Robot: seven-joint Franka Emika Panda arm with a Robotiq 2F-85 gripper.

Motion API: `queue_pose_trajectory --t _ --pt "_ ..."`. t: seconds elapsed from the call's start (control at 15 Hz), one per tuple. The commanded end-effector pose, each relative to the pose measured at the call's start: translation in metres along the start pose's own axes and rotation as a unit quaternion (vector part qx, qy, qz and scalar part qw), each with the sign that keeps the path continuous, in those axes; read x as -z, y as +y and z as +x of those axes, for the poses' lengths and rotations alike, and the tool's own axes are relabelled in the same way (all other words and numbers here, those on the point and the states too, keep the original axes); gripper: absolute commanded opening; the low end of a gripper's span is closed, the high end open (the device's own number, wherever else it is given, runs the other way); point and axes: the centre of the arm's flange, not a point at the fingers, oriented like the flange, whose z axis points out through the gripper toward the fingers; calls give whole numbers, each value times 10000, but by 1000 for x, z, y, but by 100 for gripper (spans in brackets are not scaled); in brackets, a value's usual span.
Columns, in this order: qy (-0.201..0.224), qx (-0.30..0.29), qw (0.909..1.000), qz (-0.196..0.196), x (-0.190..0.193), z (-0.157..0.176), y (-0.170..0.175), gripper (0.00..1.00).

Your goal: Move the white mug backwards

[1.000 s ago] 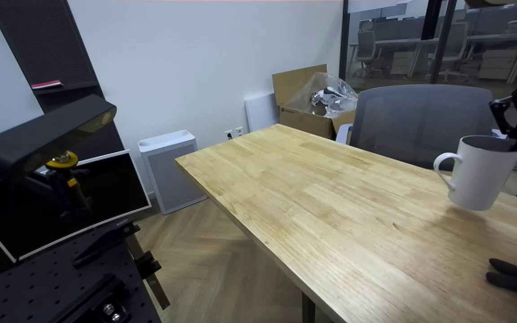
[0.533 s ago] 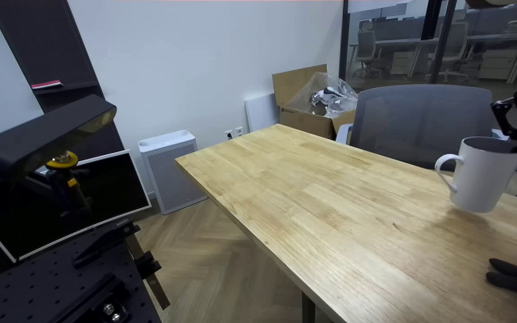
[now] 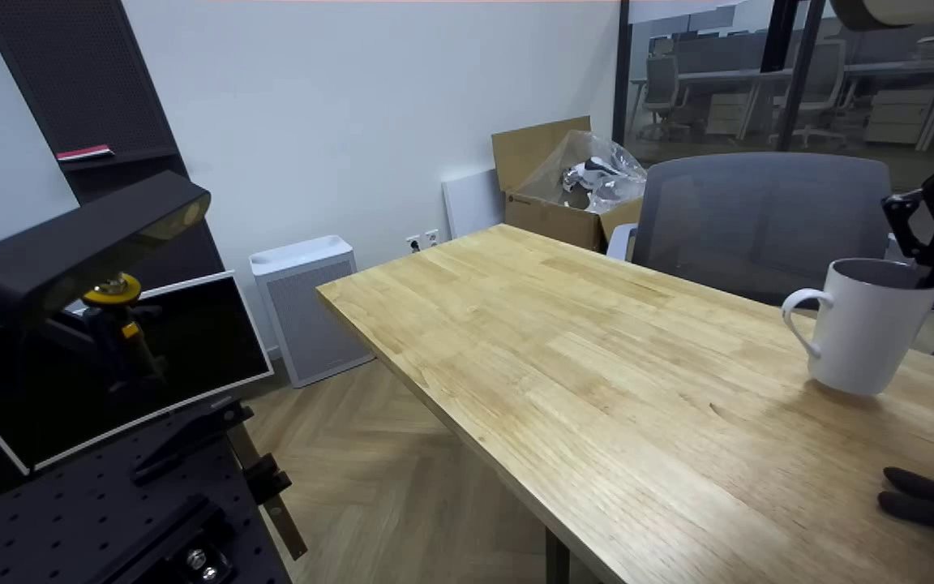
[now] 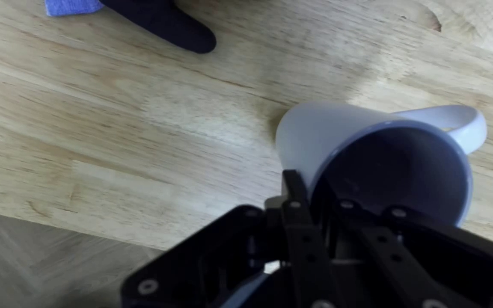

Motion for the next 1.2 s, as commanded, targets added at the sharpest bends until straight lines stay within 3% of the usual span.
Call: queue_pose_trajectory --t 0.0,0.93,1.0,1.13 --pt "1 0 10000 -1 0 0 0 9" --pt "3 1 10000 -2 0 0 0 9" --pt "3 1 10000 -2 0 0 0 2" --pt "19 11 10000 28 -4 0 -2 2"
